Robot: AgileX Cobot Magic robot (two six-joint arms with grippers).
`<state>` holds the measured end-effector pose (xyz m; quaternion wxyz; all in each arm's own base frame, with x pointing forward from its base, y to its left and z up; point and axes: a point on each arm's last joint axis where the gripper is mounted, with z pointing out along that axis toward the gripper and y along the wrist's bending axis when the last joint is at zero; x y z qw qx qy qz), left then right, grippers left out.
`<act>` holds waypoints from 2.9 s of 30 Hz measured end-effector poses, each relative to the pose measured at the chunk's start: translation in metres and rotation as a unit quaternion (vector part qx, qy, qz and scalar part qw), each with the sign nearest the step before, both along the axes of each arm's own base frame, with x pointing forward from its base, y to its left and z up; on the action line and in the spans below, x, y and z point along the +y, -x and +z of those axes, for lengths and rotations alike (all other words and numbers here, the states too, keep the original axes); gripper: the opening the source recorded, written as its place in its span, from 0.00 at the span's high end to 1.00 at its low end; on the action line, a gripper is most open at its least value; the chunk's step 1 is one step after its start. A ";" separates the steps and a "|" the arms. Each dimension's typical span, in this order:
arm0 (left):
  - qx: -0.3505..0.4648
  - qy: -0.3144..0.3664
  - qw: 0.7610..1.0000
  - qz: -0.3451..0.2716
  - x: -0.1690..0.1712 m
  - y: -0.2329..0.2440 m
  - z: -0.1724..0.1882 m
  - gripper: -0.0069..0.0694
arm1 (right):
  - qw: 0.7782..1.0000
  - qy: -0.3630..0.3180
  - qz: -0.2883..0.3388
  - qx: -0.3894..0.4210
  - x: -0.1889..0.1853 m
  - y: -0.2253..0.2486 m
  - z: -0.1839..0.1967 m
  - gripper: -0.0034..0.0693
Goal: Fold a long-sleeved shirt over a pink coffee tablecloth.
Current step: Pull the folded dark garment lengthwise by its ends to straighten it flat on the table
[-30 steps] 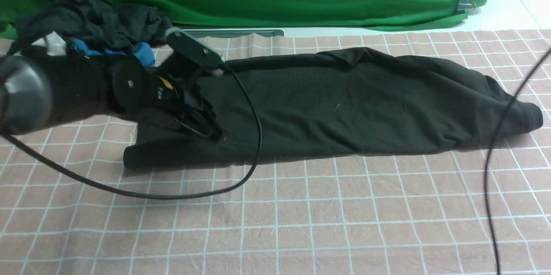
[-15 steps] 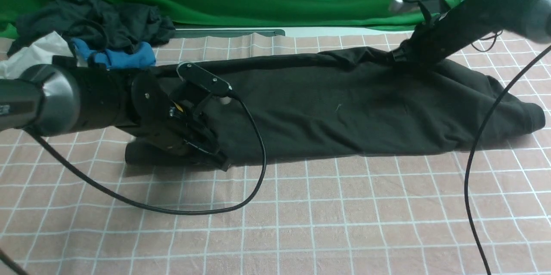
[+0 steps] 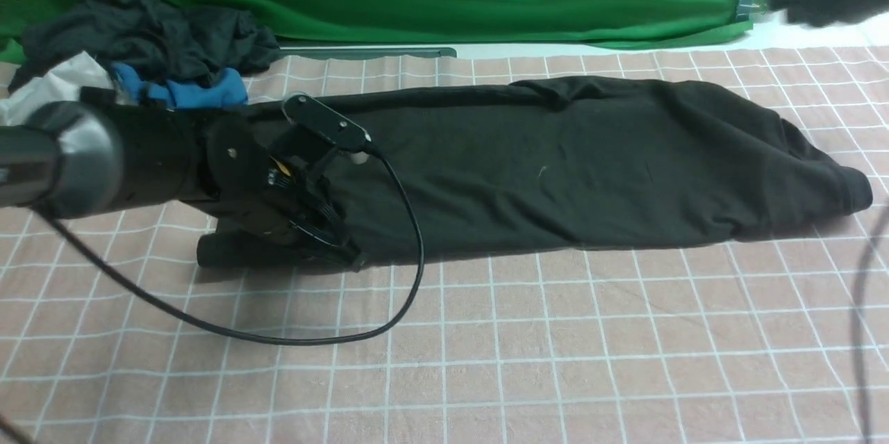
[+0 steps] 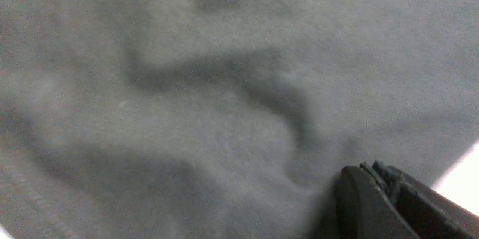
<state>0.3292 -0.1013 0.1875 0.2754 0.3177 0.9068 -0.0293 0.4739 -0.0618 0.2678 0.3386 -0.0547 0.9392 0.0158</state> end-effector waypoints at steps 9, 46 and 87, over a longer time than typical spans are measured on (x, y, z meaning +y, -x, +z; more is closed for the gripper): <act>-0.228 0.097 0.966 -0.075 -0.032 0.075 0.145 0.89 | 0.984 -0.039 -0.035 0.172 -0.019 0.054 -0.039 0.36; -0.236 0.121 0.958 -0.113 -0.017 0.142 0.159 0.89 | 0.990 -0.017 -0.026 0.136 0.026 0.021 -0.121 0.52; -0.238 0.119 0.957 -0.113 -0.017 0.142 0.160 0.89 | 0.985 -0.006 -0.094 0.144 -0.026 0.033 -0.109 0.15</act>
